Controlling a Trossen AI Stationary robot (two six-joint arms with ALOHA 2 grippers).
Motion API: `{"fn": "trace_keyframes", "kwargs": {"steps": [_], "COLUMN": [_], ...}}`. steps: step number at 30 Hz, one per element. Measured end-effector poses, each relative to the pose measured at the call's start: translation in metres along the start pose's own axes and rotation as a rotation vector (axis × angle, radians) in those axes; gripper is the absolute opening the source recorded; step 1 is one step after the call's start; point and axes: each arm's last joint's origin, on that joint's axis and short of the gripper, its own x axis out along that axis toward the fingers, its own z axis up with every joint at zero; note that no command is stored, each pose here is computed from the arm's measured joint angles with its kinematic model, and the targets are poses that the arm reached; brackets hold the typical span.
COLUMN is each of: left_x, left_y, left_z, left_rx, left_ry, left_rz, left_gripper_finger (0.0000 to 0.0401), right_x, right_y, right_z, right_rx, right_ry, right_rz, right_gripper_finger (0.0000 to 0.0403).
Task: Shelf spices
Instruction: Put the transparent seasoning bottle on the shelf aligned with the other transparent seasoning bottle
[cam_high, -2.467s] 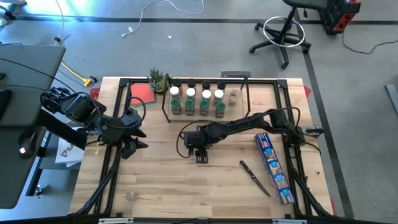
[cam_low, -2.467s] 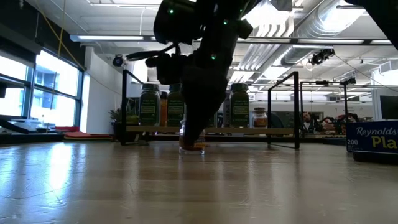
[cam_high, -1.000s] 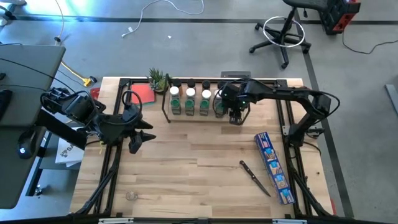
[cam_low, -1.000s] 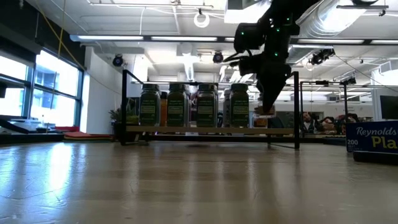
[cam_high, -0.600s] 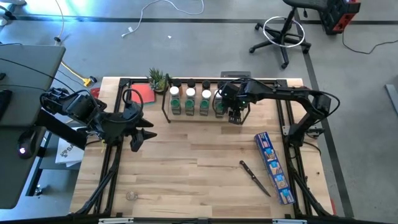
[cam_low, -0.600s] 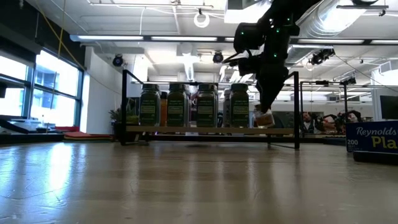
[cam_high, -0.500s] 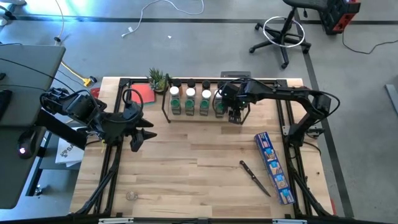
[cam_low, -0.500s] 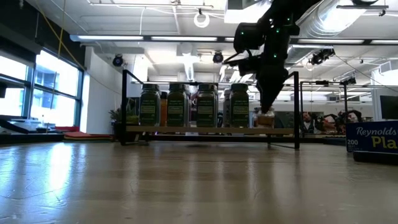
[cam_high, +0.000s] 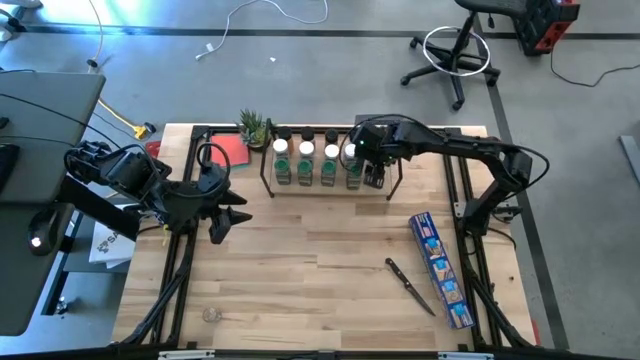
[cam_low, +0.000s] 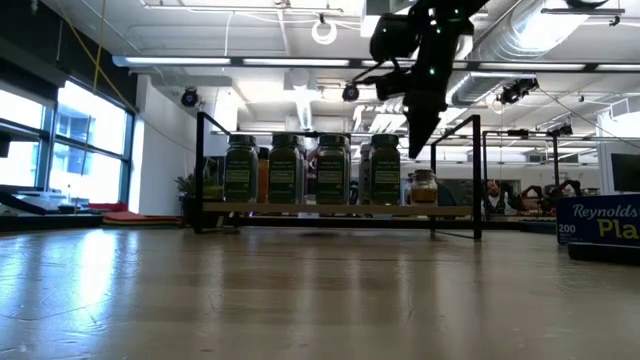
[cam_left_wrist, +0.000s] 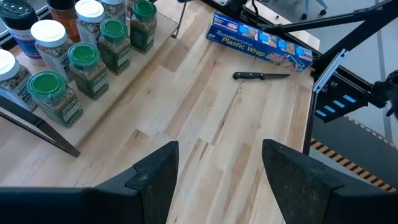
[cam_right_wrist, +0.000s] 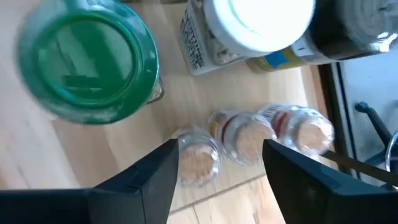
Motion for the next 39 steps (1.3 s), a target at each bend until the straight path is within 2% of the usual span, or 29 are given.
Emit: {"fn": "trace_keyframes", "kwargs": {"steps": [6,10,12,15,17,20,24,27,33,39], "left_x": [0.000,-0.002,-0.002,0.000,0.002,0.007,0.017,0.020,0.023,0.035], "left_y": [-0.001,-0.004,-0.009,-0.019,-0.023,-0.024,-0.017,-0.016,-0.016,-0.010], "left_z": [-0.002,-0.009,-0.019,-0.044,-0.065,-0.098,-0.139,-0.164,-0.203,-0.237], "left_rx": [0.019,0.064,0.096,0.167,0.205,0.256,0.337,0.400,0.534,0.600], "left_ry": [0.031,0.108,0.190,0.416,0.560,0.698,0.808,0.828,0.715,0.754], "left_rz": [-0.025,-0.070,-0.144,-0.296,-0.353,-0.328,-0.254,-0.265,-0.313,-0.315], "left_gripper_finger": [0.0225,0.0225,0.0225,0.0225,0.0225,0.0225,0.0225,0.0225,0.0225,0.0225], "right_x": [-0.049,-0.091,-0.110,-0.135,-0.147,-0.157,-0.162,-0.163,-0.166,-0.168], "right_y": [0.012,0.037,0.056,0.085,0.101,0.119,0.136,0.147,0.159,0.164], "right_z": [0.007,0.020,0.025,0.029,0.028,0.023,0.017,0.014,0.011,0.009], "right_rx": [0.051,0.184,0.221,0.227,0.221,0.265,0.380,0.437,0.537,0.589], "right_ry": [0.027,-0.103,-0.187,-0.327,-0.395,-0.456,-0.484,-0.487,-0.495,-0.503], "right_rz": [-0.015,0.013,0.044,0.033,-0.002,-0.045,-0.030,0.004,0.060,0.091], "right_gripper_finger": [0.0227,0.0227,0.0227,0.0227,0.0227,0.0227,0.0227,0.0227,0.0227,0.0227]}}
